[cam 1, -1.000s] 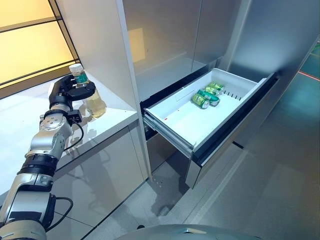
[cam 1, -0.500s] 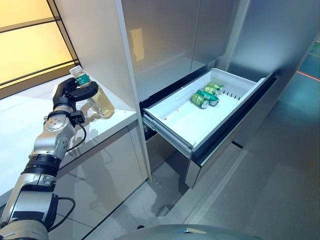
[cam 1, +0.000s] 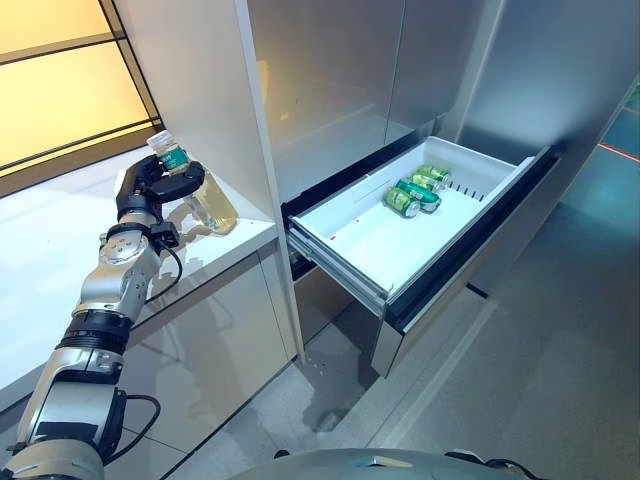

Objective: Put drinks into fridge and close the fridge

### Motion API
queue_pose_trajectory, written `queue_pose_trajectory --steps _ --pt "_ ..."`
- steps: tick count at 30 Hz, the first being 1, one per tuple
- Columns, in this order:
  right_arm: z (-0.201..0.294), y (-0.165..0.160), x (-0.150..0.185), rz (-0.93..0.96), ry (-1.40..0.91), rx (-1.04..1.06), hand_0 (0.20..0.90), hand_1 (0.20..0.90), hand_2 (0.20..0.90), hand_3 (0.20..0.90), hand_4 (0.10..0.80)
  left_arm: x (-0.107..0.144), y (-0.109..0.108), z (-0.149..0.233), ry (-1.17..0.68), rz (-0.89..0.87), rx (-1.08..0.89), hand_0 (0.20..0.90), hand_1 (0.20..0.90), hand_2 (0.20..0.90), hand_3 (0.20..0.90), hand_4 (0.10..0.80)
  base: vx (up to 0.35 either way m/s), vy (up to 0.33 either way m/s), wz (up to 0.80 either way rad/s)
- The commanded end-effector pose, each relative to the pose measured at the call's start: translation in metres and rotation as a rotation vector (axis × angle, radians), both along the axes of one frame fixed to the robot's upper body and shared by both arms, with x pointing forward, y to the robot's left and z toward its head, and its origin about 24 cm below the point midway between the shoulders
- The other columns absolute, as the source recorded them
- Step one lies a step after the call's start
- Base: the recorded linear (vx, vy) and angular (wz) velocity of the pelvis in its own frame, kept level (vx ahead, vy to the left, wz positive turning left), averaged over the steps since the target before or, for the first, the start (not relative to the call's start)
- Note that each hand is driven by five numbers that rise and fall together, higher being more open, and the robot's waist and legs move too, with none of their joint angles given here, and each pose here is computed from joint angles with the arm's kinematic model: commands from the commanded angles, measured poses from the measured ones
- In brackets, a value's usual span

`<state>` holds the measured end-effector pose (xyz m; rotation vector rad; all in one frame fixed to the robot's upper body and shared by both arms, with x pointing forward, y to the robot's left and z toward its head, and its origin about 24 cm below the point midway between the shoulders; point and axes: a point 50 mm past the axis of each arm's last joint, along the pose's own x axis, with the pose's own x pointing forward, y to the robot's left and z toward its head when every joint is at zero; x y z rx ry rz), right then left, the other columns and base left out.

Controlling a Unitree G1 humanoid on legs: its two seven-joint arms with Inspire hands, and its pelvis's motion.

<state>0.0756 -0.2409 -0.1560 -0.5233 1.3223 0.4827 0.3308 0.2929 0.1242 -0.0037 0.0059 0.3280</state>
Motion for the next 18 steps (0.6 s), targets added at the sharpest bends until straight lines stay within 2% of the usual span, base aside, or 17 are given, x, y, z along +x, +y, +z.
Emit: queue_pose_trajectory --steps 1,5,10,11,18 --pt "0.019 0.050 0.065 0.167 -0.222 0.221 0.900 0.900 0.900 0.900 0.800 0.000 -0.025 0.133 -0.599 -0.110 0.043 0.300 0.300 0.300 0.200 0.100 -0.036 -0.001 0.00" --pt "0.037 0.074 0.092 0.290 -0.339 0.297 0.900 0.900 0.900 0.900 0.800 -0.005 -0.038 0.139 -0.647 -0.171 0.058 0.300 0.300 0.300 0.200 0.100 -0.036 0.006 0.02" --pt "0.032 0.085 0.078 0.398 -0.388 0.345 0.900 0.900 0.900 0.900 0.800 -0.013 -0.045 0.148 -0.697 -0.220 0.081 0.300 0.300 0.300 0.200 0.100 -0.047 0.020 0.04" --pt "0.047 0.101 0.086 0.377 -0.554 0.503 0.900 0.900 0.900 0.900 0.800 -0.013 -0.050 0.150 -0.704 -0.231 0.085 0.300 0.300 0.300 0.200 0.100 -0.041 0.030 0.01" --pt "0.075 0.141 0.109 0.598 -0.724 0.547 0.900 0.900 0.900 0.900 0.800 -0.011 -0.064 0.166 -0.751 -0.300 0.067 0.300 0.300 0.300 0.200 0.100 -0.023 0.039 0.07"
